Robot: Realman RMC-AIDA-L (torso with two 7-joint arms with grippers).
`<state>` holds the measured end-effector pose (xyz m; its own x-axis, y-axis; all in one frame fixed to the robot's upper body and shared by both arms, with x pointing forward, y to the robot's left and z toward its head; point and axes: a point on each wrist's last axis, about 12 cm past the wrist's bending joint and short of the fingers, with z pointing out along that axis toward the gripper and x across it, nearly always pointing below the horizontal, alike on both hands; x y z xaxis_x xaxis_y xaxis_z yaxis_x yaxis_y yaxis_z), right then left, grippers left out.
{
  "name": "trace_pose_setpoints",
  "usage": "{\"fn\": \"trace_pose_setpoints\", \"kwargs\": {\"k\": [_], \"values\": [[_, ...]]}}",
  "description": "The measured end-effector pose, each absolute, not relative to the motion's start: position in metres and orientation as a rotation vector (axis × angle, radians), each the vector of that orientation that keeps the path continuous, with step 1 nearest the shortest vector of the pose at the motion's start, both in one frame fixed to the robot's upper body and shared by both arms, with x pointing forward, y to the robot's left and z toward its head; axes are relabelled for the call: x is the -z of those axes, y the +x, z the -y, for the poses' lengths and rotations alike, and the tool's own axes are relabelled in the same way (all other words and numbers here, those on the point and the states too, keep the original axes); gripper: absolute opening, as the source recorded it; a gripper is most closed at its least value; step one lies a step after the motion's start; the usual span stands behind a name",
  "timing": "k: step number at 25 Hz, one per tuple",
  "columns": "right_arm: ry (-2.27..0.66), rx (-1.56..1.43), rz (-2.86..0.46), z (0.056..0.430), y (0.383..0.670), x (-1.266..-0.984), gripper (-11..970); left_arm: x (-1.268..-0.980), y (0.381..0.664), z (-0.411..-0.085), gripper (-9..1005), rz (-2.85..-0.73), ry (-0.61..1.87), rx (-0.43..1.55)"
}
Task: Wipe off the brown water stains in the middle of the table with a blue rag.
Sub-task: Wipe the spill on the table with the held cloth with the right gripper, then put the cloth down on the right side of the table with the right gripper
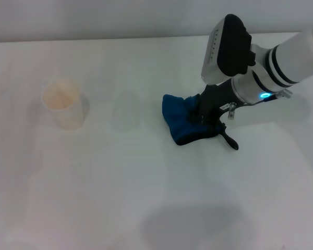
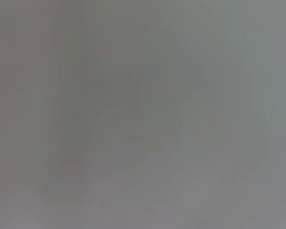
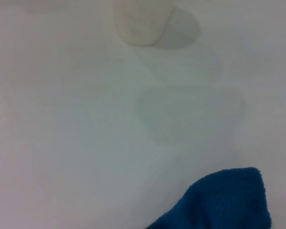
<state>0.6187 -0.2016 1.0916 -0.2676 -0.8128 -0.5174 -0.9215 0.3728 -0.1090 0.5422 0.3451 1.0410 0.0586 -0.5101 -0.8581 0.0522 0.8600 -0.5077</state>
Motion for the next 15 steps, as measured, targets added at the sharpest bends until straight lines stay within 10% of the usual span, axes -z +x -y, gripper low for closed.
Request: {"fn": "trace_pose_setpoints", "kwargs": {"k": [15], "values": [[-1.480, -0.272, -2.165, 0.2079, 0.6138, -1.0866, 140, -1.0425, 0.5439, -0.3448, 887, -1.454, -0.385, 0.443]]}}
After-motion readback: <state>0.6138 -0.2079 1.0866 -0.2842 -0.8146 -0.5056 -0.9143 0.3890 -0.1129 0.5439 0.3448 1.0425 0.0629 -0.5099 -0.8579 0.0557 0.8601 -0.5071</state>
